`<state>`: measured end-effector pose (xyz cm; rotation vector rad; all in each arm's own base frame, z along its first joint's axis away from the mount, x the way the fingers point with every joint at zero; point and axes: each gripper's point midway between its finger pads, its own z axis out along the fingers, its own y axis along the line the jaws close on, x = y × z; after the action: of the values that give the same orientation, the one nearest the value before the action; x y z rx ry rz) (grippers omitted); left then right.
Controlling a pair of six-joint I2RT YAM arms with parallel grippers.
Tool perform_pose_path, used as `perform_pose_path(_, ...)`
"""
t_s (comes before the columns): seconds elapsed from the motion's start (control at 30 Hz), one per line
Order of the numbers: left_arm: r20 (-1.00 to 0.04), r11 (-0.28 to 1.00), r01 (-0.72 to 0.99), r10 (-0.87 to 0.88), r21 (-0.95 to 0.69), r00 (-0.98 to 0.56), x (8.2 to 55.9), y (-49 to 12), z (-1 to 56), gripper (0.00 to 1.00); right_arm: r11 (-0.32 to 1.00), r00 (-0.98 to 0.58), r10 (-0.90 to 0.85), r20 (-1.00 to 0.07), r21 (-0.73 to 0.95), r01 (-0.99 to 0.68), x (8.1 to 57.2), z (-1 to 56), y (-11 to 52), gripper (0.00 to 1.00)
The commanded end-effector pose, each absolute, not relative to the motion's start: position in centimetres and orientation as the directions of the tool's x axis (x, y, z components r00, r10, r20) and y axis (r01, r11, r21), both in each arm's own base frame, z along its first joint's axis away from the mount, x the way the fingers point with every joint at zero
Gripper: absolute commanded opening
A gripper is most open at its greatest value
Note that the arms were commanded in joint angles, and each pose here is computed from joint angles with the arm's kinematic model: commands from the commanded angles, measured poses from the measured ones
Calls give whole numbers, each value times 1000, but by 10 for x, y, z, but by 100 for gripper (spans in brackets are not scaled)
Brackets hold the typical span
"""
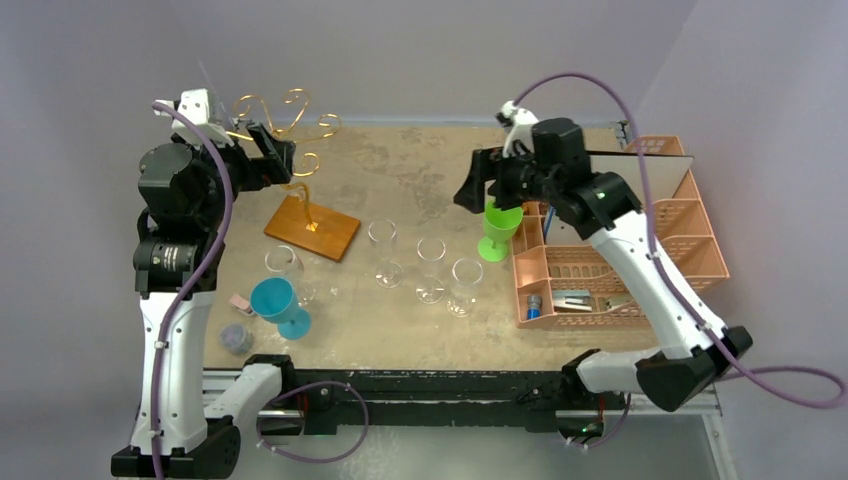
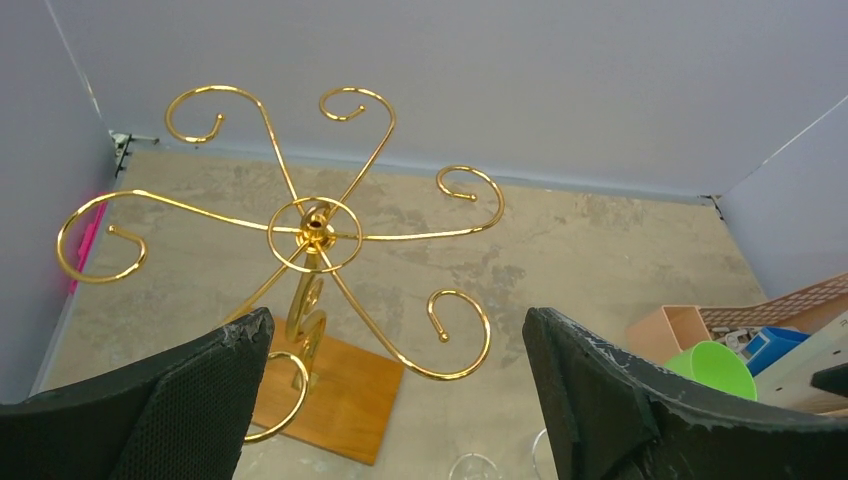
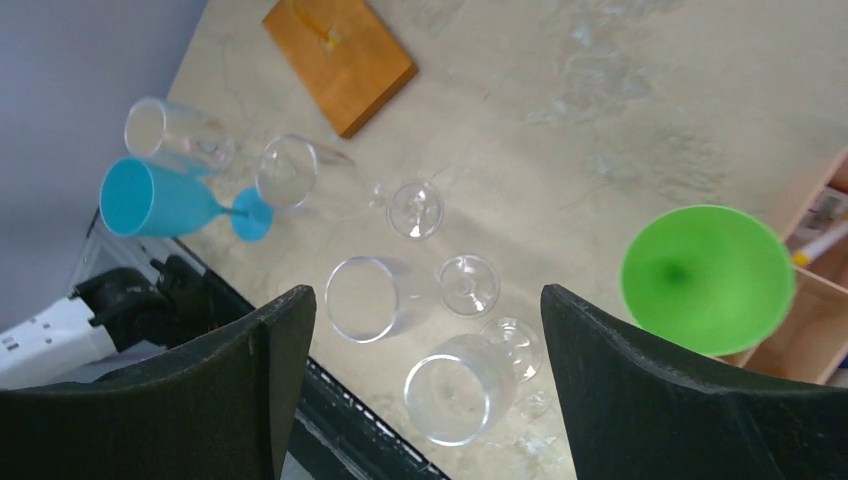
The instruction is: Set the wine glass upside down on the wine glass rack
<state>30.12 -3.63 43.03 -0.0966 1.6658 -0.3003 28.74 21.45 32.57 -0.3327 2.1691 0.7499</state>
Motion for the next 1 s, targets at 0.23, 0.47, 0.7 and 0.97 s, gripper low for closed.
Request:
perform_pose_path(0.23,-950,950,83,-292,-302,-110,276,-34,436,94,792,-672,-194,-715,289,-537,272,299,292,76)
perform_pose_path(0.47,-939,932,119,-334,-341,-81,271,-40,446,94,794,-726,-273,-631,278,-540,265,273,327,61)
perform_pose_path(0.7,-931,901,233,-356,-365,-83,273,-60,448,94,824,-719,-316,-619,197,-532,279,260,354,53)
perform_pose_path(0.97,-921,889,238,-377,-390,-100,279,-63,445,93,834,-721,-413,-557,88,-545,275,226,367,41)
